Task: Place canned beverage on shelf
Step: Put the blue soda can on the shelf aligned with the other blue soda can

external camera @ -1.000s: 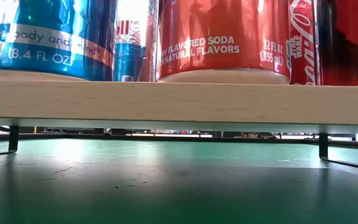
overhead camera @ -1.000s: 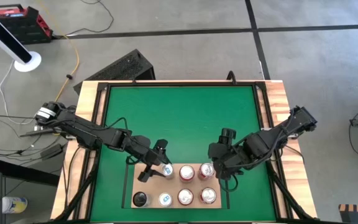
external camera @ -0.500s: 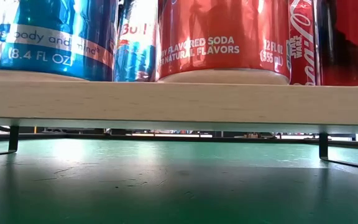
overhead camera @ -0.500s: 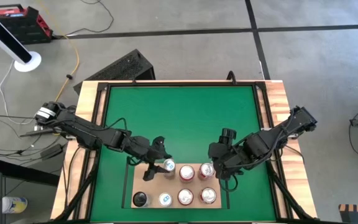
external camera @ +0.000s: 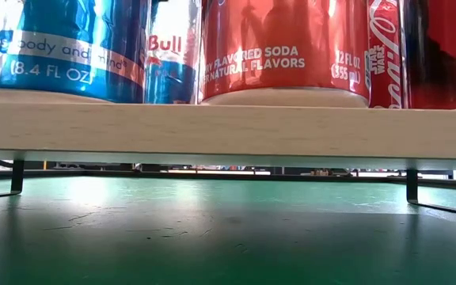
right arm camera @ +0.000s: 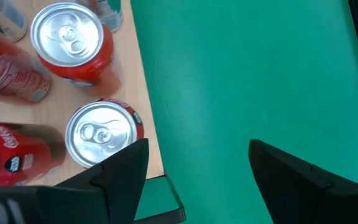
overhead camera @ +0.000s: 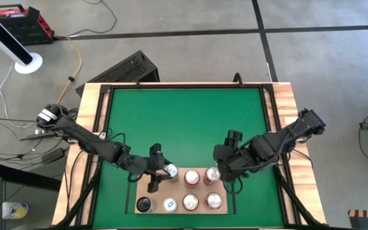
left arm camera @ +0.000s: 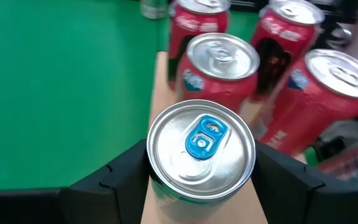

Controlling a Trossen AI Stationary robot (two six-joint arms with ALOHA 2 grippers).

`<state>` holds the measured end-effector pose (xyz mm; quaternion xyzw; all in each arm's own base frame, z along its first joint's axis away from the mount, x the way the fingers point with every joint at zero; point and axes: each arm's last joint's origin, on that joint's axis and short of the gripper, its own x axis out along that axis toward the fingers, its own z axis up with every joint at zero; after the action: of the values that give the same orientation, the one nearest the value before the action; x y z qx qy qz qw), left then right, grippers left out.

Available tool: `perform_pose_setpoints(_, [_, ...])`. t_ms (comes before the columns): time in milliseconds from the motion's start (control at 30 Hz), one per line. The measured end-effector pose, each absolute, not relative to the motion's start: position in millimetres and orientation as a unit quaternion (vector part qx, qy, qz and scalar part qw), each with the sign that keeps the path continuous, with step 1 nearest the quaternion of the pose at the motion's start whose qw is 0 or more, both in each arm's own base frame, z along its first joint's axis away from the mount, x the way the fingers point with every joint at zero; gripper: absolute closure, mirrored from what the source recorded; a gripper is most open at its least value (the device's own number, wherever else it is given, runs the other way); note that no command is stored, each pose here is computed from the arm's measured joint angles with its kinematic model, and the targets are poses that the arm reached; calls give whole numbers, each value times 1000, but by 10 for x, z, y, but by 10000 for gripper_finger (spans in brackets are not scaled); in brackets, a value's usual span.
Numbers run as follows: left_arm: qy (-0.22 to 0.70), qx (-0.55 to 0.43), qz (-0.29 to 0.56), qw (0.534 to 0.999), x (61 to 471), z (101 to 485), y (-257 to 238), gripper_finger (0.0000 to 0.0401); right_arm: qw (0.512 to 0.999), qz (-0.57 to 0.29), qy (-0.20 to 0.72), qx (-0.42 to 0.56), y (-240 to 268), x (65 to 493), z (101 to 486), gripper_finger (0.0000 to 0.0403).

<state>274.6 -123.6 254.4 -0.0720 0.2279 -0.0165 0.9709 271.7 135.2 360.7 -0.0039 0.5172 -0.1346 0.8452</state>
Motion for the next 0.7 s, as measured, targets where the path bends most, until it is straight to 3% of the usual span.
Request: perform_pose_setpoints(700, [204, -103, 42, 973, 2672, 2584, -1381, 178, 842, -141, 520, -10, 1245, 2768, 3607, 101])
